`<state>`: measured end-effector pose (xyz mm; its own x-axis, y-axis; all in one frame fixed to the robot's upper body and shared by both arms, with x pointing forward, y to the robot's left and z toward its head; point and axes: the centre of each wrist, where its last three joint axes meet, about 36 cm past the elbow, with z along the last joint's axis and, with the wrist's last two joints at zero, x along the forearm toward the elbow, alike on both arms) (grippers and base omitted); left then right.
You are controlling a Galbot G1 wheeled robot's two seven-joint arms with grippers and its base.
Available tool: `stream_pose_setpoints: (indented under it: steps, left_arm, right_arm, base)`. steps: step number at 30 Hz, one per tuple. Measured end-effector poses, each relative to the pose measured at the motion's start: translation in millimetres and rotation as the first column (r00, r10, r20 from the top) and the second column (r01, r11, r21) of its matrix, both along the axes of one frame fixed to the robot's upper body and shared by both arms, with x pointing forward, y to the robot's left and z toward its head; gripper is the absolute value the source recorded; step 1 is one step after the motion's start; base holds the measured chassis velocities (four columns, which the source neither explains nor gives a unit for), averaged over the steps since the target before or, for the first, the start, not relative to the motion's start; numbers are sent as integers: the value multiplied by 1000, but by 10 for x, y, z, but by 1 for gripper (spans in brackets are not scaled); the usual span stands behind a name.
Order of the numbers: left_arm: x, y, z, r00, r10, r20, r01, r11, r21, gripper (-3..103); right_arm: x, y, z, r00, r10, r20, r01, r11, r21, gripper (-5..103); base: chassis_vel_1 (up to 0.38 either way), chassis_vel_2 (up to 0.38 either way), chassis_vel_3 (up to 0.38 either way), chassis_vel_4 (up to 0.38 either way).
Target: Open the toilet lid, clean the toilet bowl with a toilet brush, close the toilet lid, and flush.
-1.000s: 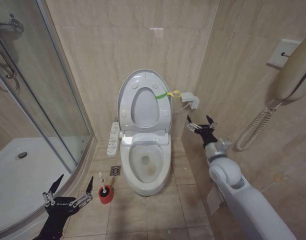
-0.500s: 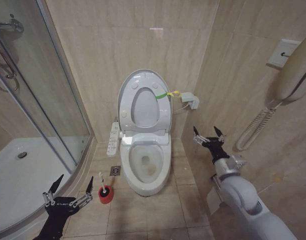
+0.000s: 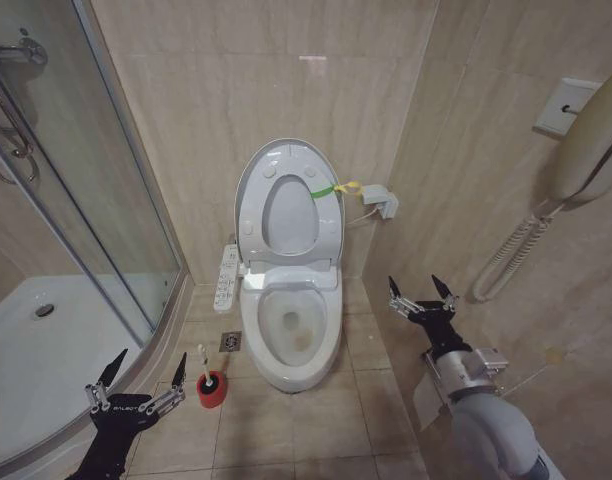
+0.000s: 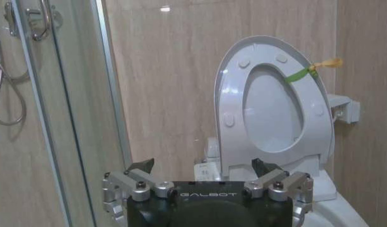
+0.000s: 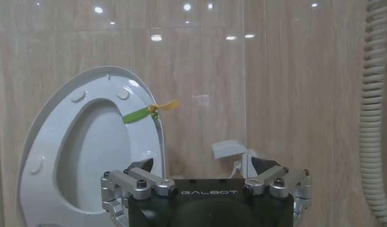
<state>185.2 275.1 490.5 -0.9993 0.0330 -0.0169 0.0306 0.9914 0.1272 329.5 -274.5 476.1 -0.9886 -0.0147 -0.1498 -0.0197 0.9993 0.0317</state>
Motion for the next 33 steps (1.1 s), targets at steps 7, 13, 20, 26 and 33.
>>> stream_pose_setpoints:
  steps: [7, 13, 20, 26, 33]
  left_arm:
    - [0, 0, 0, 1000, 0, 0, 0, 1000, 0, 100]
    - [0, 0, 0, 1000, 0, 0, 0, 1000, 0, 100]
    - [0, 0, 0, 1000, 0, 0, 0, 1000, 0, 100]
    - [0, 0, 0, 1000, 0, 0, 0, 1000, 0, 100]
    - [0, 0, 0, 1000, 0, 0, 0, 1000, 0, 100]
  right_arm:
    - [-176, 104, 67, 1000, 14, -3, -14, 1000, 5, 100]
    - [-287, 159, 72, 1000, 11, 5, -11, 1000, 1, 100]
    - [-335, 117, 59, 999, -33, 30, 34, 999, -32, 100]
    - [-403, 160, 62, 998, -35, 43, 36, 998, -42, 100]
    - [-531, 219, 87, 999, -28, 38, 29, 999, -33, 100]
  base:
    - [0, 0, 0, 0]
    - [0, 0, 0, 0]
    - [0, 0, 0, 0]
    - [0, 0, 0, 0]
    - [0, 0, 0, 0]
